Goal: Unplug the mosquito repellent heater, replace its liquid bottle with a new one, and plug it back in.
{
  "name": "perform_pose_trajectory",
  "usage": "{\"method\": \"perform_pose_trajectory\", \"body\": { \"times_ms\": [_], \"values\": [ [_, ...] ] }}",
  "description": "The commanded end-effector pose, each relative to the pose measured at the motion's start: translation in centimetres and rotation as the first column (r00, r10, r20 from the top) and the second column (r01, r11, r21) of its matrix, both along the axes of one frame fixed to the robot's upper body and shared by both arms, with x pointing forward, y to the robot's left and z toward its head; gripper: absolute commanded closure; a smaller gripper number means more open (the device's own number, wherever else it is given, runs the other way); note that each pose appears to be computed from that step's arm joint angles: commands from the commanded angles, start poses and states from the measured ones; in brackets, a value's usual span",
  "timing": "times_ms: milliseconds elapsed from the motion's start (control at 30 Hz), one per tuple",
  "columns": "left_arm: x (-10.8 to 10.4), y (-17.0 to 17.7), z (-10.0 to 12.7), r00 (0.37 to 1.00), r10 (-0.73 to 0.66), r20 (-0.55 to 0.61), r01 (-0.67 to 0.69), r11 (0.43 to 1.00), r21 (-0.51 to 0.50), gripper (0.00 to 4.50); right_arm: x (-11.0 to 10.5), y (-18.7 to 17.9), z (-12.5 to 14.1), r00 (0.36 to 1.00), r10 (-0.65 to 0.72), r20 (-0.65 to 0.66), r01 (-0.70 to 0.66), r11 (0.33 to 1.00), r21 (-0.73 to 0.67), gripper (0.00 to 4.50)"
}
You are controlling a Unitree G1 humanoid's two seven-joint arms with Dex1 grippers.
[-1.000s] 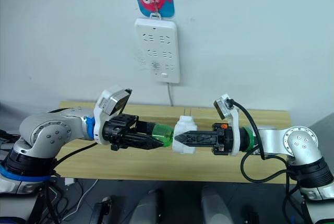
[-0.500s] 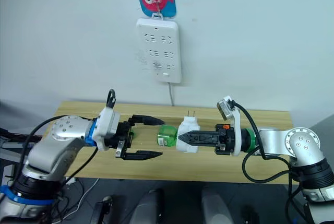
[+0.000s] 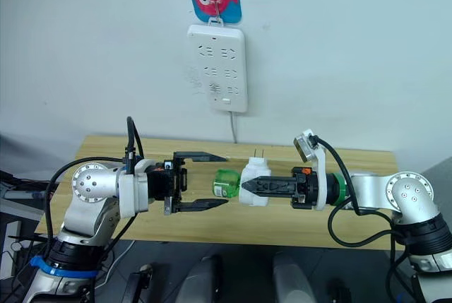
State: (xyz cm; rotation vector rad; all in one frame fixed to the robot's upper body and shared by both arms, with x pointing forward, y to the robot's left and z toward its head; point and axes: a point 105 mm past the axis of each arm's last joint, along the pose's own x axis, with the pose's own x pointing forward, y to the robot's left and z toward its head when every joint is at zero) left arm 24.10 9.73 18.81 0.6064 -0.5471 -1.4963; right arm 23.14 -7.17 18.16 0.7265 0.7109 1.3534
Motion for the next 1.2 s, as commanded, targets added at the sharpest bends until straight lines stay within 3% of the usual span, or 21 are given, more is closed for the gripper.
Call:
{"method": "perform_pose_trajectory", "body": {
  "times_ms": [33, 100, 167, 200, 267, 300, 333, 433, 667, 833, 900, 933, 1067, 1200],
  "values": [
    [-0.2, 0.3, 0.5, 1.000, -0.021, -0.006, 0.021, 1.000, 0.002, 2.15, -0.4, 0.0, 1.3, 0.999, 0.022, 0.035, -0.023, 0.999, 0.039, 1.44],
    [-0.2, 0.3, 0.4, 0.997, -0.025, -0.075, 0.028, 0.999, 0.034, 2.27, -0.4, 0.0, 1.3, 0.999, 0.021, 0.036, -0.023, 0.999, 0.040, 1.44],
    [0.4, 0.0, 0.8, 0.956, 0.015, -0.293, 0.002, 0.998, 0.058, 2.27, -0.5, 0.0, 1.2, 0.999, 0.022, 0.036, -0.024, 0.999, 0.039, 1.44],
    [1.0, 0.0, 1.1, 0.874, 0.051, -0.484, -0.029, 0.998, 0.054, 2.27, -0.5, 0.0, 1.2, 0.999, 0.024, 0.036, -0.025, 0.999, 0.038, 1.44],
    [1.2, 0.3, 1.3, 0.688, 0.071, -0.723, -0.030, 0.997, 0.070, 2.27, -0.6, 0.1, 1.2, 0.999, 0.027, 0.036, -0.029, 0.999, 0.037, 1.44],
    [1.2, 0.7, 1.4, 0.607, 0.068, -0.792, -0.012, 0.997, 0.076, 2.27, -0.6, 0.1, 1.2, 0.999, 0.030, 0.037, -0.031, 0.999, 0.038, 1.44],
    [1.2, 1.1, 1.5, 0.566, 0.069, -0.821, 0.001, 0.996, 0.084, 2.27, -0.6, 0.1, 1.2, 0.999, 0.031, 0.036, -0.033, 0.999, 0.038, 1.44],
    [1.3, 1.2, 1.9, 0.518, 0.080, -0.852, -0.004, 0.996, 0.091, 2.27, -0.6, 0.2, 1.2, 0.999, 0.030, 0.037, -0.032, 0.999, 0.042, 1.44],
    [2.2, 1.0, 1.0, 0.593, 0.150, -0.791, -0.098, 0.989, 0.114, 2.27, -0.6, 0.3, 1.2, 0.999, 0.017, 0.036, -0.019, 0.998, 0.052, 1.44],
    [1.4, 1.4, 0.2, 0.677, 0.157, -0.719, -0.072, 0.986, 0.148, 0.68, -0.4, 0.3, 1.2, 0.999, 0.010, 0.033, -0.012, 0.999, 0.052, 1.45],
    [1.2, 1.8, -0.6, 0.725, 0.191, -0.662, -0.071, 0.976, 0.204, 0.05, -0.3, 0.2, 1.2, 0.999, 0.006, 0.031, -0.007, 0.998, 0.055, 1.45],
    [0.9, 2.1, -1.1, 0.737, 0.200, -0.646, -0.059, 0.970, 0.234, 0.00, -0.2, 0.2, 1.2, 1.000, 0.004, 0.031, -0.006, 0.998, 0.056, 1.45],
    [1.0, 2.4, -1.9, 0.868, 0.207, -0.452, -0.093, 0.961, 0.261, 0.00, 0.0, 0.1, 1.4, 1.000, -0.004, 0.029, 0.002, 0.998, 0.065, 1.45],
    [1.2, 1.3, -0.2, 0.976, 0.146, -0.160, -0.132, 0.986, 0.099, 0.00, 0.1, 0.2, 1.4, 1.000, -0.005, 0.027, 0.003, 0.998, 0.066, 1.45]
  ]
}}
